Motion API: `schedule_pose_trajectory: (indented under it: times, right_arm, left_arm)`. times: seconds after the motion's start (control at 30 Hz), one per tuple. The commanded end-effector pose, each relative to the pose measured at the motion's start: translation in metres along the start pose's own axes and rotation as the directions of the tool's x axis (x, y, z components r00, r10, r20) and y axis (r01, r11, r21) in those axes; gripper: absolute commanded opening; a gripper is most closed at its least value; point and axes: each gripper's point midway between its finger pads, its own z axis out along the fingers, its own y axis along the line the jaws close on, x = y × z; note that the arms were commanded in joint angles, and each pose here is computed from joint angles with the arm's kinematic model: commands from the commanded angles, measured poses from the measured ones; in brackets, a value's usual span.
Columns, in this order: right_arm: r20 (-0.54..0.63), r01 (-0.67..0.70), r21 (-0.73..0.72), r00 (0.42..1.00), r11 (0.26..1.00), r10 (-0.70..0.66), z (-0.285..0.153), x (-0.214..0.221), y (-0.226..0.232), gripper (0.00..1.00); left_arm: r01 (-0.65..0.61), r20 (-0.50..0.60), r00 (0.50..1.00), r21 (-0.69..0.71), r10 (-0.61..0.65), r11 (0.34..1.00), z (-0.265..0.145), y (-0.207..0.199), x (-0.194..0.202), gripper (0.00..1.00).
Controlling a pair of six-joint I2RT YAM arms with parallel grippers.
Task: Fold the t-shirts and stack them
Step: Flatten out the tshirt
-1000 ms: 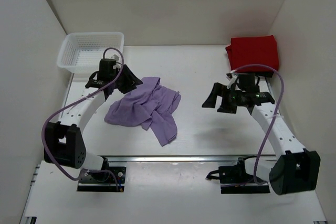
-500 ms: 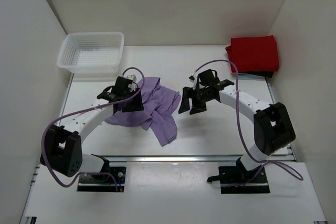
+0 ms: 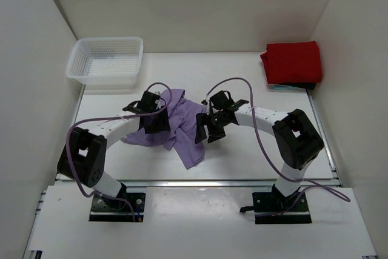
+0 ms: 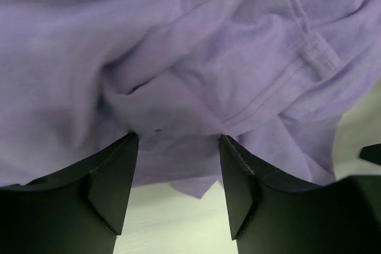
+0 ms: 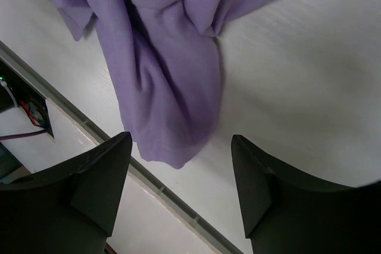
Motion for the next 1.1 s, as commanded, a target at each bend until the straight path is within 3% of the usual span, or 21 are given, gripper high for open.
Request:
schedule_pose_trajectory:
  times: [0.0,0.07,0.13,0.2,0.23,0.27,0.3,0.43,0.6,0.73,0.8,0.9,0.97,1.07]
  right_arm:
    - [0.029,0.006,-0.032,1.000,0.999,-0.005,0.010,-0.003,0.006,0.64]
    - [0.004,0.002,-0.047,1.000,0.999,-0.002,0.018,0.004,0.008,0.65]
    - [-0.029,0.006,-0.058,1.000,0.998,-0.008,0.026,0.009,0.010,0.59]
    - [-0.044,0.022,-0.077,0.999,0.997,-0.025,0.028,0.007,0.015,0.47]
    - [-0.071,0.009,-0.095,0.997,0.995,-0.016,0.030,0.012,0.016,0.26]
    - [-0.070,0.019,-0.104,0.997,0.994,-0.026,0.029,0.010,0.020,0.10]
    - [-0.064,0.031,-0.117,0.997,0.993,-0.039,0.026,0.006,0.022,0.04]
    - [-0.053,0.017,-0.115,0.998,0.993,-0.024,0.006,-0.007,0.023,0.00]
    - [0.115,0.045,-0.019,0.992,0.999,-0.043,-0.074,-0.067,0.024,0.00]
    - [0.381,0.007,0.009,0.925,1.000,-0.010,-0.173,-0.120,0.016,0.00]
    - [0.477,-0.031,0.025,0.879,0.999,0.015,-0.215,-0.129,0.010,0.00]
    - [0.648,-0.102,0.044,0.760,0.994,0.049,-0.290,-0.137,-0.010,0.00]
    - [0.726,-0.092,0.055,0.687,0.994,0.023,-0.330,-0.130,-0.007,0.00]
    - [0.787,-0.103,0.098,0.617,0.990,-0.014,-0.371,-0.116,-0.009,0.00]
  left_arm:
    - [-0.003,0.043,0.999,0.084,0.000,0.996,0.000,-0.028,-0.014,0.65]
    - [0.010,0.015,1.000,0.088,-0.011,0.996,0.006,-0.030,-0.007,0.63]
    - [0.022,-0.020,1.000,0.092,-0.020,0.996,0.010,-0.026,0.003,0.52]
    - [0.034,-0.016,0.999,0.133,-0.032,0.991,0.009,-0.032,0.002,0.25]
    - [0.052,-0.001,0.999,0.140,-0.053,0.989,0.004,-0.031,-0.002,0.18]
    - [0.076,0.011,0.997,0.166,-0.079,0.983,0.000,-0.034,-0.007,0.04]
    - [0.092,0.019,0.995,0.184,-0.097,0.979,-0.003,-0.036,-0.011,0.00]
    - [0.096,0.131,0.983,0.216,-0.126,0.972,-0.035,-0.039,-0.051,0.00]
    - [0.064,0.322,0.932,0.307,-0.167,0.950,-0.115,-0.062,-0.128,0.00]
    - [-0.006,0.526,0.823,0.384,-0.213,0.923,-0.202,-0.078,-0.198,0.00]
    - [-0.050,0.669,0.703,0.386,-0.242,0.921,-0.254,-0.078,-0.227,0.00]
    - [-0.062,0.775,0.552,0.407,-0.309,0.911,-0.315,-0.070,-0.250,0.00]
    - [-0.088,0.813,0.494,0.398,-0.307,0.913,-0.350,-0.070,-0.258,0.00]
    - [-0.127,0.844,0.461,0.370,-0.276,0.920,-0.381,-0.074,-0.254,0.00]
